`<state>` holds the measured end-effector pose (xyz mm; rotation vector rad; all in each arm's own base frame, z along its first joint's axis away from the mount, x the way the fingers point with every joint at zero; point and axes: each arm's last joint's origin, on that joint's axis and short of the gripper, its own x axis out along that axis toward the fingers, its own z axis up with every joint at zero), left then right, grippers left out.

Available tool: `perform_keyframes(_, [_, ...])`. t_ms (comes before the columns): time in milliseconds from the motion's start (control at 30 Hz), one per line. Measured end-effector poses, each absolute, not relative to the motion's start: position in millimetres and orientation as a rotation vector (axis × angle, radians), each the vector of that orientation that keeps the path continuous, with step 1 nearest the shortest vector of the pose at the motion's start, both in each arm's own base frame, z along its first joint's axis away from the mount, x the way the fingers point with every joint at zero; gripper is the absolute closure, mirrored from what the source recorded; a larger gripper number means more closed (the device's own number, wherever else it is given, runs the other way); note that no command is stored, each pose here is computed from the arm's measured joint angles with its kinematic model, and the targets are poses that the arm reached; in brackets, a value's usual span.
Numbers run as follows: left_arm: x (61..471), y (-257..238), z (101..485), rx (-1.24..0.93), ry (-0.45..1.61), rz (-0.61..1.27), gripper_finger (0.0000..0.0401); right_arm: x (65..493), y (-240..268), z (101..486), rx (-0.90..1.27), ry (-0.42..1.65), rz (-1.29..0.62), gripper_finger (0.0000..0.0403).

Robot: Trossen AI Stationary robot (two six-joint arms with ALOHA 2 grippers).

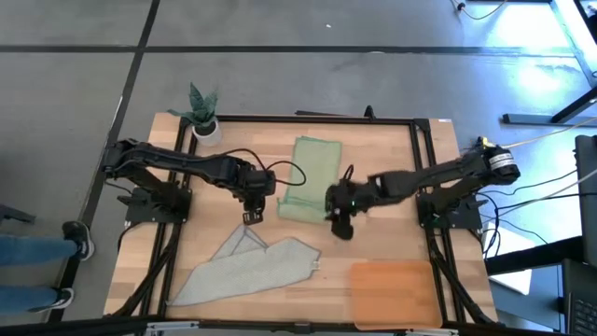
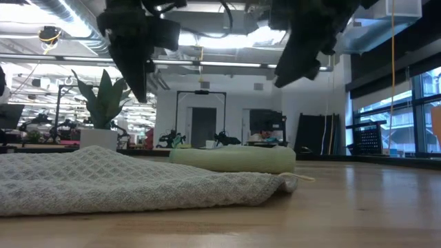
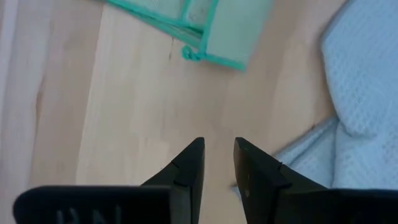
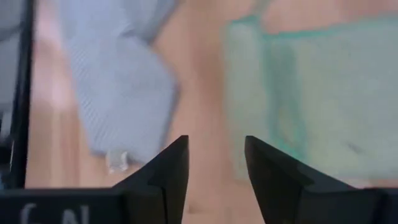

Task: Roll microfiber towels into tight, uniform cylinder then place into a basket
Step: Roll the green microfiber towel

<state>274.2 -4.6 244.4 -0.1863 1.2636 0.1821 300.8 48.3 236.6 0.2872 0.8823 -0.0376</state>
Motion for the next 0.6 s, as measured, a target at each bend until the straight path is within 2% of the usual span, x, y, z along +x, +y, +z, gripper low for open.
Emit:
perform_keyframes(67, [272.2, -6.6, 248.2, -0.184, 1.249, 0.175, 0.0323, 305.7, 60.6, 232.1, 0.216, 0.862, 0.016, 0.0246])
perform_keyframes(233, [265.8, -8.3, 255.3, -0.213, 1.233, 0.208, 0.0323, 316.2, 74.3, 206.4, 0.116, 0.901, -0.040, 0.0246])
perform_keyframes(500, [263.1, -8.5, 260.6, -0.207, 1.206, 0.217, 0.0323, 331.4, 78.9, 166.8, -0.018, 0.973, -0.015, 0.0246])
perform_keyframes(600, [263.4, -8.5, 260.2, -0.215, 1.205, 0.223, 0.0323, 333.4, 77.5, 156.7, -0.071, 0.991, -0.069, 0.0246])
